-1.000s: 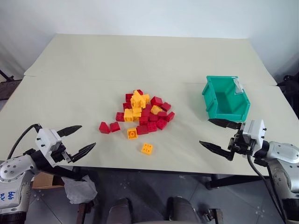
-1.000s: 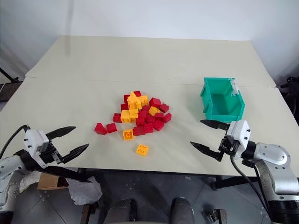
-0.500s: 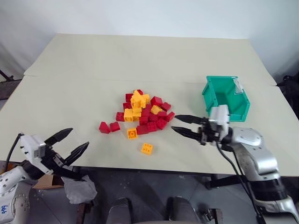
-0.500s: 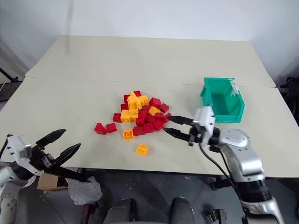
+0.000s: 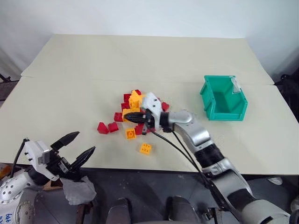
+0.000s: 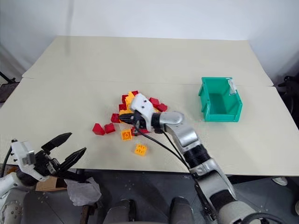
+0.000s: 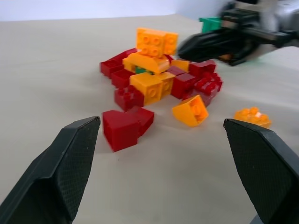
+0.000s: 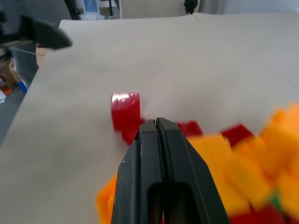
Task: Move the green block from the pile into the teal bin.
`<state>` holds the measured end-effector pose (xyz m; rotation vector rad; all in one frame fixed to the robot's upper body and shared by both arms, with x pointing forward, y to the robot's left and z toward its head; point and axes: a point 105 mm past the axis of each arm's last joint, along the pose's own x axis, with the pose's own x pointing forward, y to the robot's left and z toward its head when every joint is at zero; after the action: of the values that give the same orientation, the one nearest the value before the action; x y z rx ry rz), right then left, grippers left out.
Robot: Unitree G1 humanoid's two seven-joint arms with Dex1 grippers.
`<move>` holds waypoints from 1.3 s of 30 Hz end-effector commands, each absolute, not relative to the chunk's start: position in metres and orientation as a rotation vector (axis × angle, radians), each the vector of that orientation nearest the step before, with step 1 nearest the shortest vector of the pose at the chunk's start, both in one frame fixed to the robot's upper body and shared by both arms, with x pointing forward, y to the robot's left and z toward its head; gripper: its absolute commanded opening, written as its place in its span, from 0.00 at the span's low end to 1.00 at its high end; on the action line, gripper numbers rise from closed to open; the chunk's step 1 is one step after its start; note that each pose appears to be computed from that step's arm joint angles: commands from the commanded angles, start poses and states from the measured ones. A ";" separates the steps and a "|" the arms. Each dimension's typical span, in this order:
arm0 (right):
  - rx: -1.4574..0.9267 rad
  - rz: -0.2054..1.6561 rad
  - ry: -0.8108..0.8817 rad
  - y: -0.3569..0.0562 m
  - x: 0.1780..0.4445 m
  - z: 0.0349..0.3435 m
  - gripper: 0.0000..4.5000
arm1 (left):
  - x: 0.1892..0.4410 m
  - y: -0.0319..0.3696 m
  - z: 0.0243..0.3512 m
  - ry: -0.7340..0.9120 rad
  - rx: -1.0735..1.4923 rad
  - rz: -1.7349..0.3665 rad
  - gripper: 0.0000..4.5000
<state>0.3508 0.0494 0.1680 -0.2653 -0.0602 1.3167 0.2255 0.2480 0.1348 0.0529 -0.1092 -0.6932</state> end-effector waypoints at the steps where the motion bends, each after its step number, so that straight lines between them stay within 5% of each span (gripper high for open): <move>1: -0.314 1.231 -0.061 0.060 0.370 0.170 0.01 | 0.224 0.239 0.147 -0.132 0.070 -0.734 1.00; 17: -0.455 0.805 -0.080 0.007 0.446 0.185 0.01 | 0.237 0.236 0.154 -0.174 0.076 -0.705 1.00; 27: -0.503 1.137 0.000 0.033 0.403 0.151 0.01 | 0.240 0.229 0.151 -0.160 0.075 -0.736 1.00; 39: -0.507 1.315 0.077 -0.017 0.352 0.153 0.01 | 0.237 0.233 0.148 -0.145 0.082 -0.727 1.00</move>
<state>0.3586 -0.0172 0.1396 -0.5122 0.1182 1.2837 0.2400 0.2304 0.1427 0.0547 -0.1280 -0.7337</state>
